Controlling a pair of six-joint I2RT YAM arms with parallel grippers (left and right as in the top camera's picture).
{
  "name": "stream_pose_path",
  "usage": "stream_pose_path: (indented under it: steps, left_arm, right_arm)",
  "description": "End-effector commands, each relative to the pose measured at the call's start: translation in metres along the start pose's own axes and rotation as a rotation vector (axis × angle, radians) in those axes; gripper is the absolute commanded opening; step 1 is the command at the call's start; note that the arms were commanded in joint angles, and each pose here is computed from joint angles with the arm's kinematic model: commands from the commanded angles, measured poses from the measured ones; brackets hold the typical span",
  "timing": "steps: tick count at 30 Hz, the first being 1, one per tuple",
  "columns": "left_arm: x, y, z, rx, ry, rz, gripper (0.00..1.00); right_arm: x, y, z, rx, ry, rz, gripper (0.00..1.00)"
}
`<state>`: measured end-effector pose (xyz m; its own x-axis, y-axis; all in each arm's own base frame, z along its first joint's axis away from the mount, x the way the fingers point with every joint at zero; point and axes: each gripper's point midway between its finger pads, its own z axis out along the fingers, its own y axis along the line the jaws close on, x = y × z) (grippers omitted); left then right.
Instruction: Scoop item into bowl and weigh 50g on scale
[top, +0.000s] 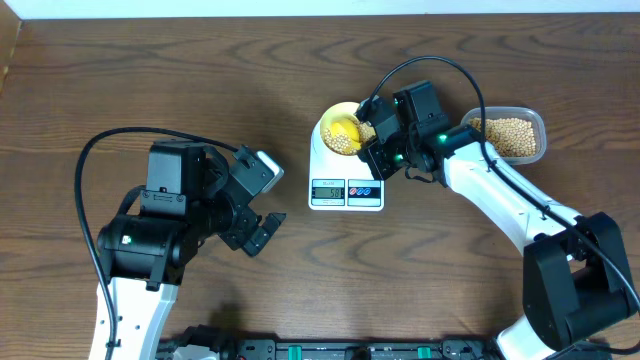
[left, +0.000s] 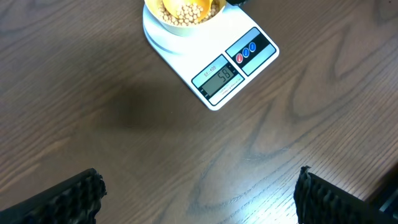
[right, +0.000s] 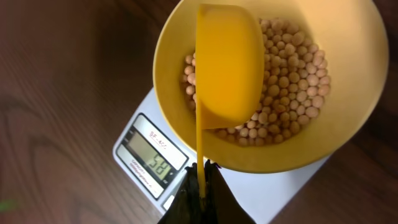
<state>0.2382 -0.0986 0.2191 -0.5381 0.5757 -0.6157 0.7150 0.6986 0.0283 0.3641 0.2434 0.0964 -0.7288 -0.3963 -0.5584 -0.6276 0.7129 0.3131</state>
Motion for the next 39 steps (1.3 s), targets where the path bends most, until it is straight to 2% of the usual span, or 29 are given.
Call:
stream_pose_path:
  steps: [1, 5, 9, 16, 25, 39]
  left_arm:
    - [-0.005, 0.003, -0.005, -0.014, -0.012, 0.019, 0.99]
    - [-0.005, 0.003, -0.005, -0.014, -0.012, 0.019, 0.99]
    - [-0.005, 0.003, -0.005, -0.013, -0.012, 0.019, 0.99]
    - [-0.005, 0.003, -0.005, -0.014, -0.012, 0.019, 0.99]
    - [-0.005, 0.003, -0.005, -0.014, -0.012, 0.019, 0.99]
    - [-0.005, 0.003, -0.005, -0.014, -0.012, 0.019, 0.99]
  right_arm:
    - [-0.008, 0.004, -0.002, -0.048, -0.016, 0.064, 0.01]
    - [-0.009, -0.002, -0.002, -0.017, -0.02, 0.06, 0.01]
    - [-0.015, -0.025, -0.004, 0.119, -0.043, 0.014, 0.01]
    - [-0.028, -0.03, -0.01, 0.164, -0.062, -0.092, 0.01]
    - [-0.023, -0.037, -0.009, 0.267, -0.015, -0.213, 0.01]
    - [-0.007, -0.027, 0.018, 0.31, 0.084, -0.372, 0.01]
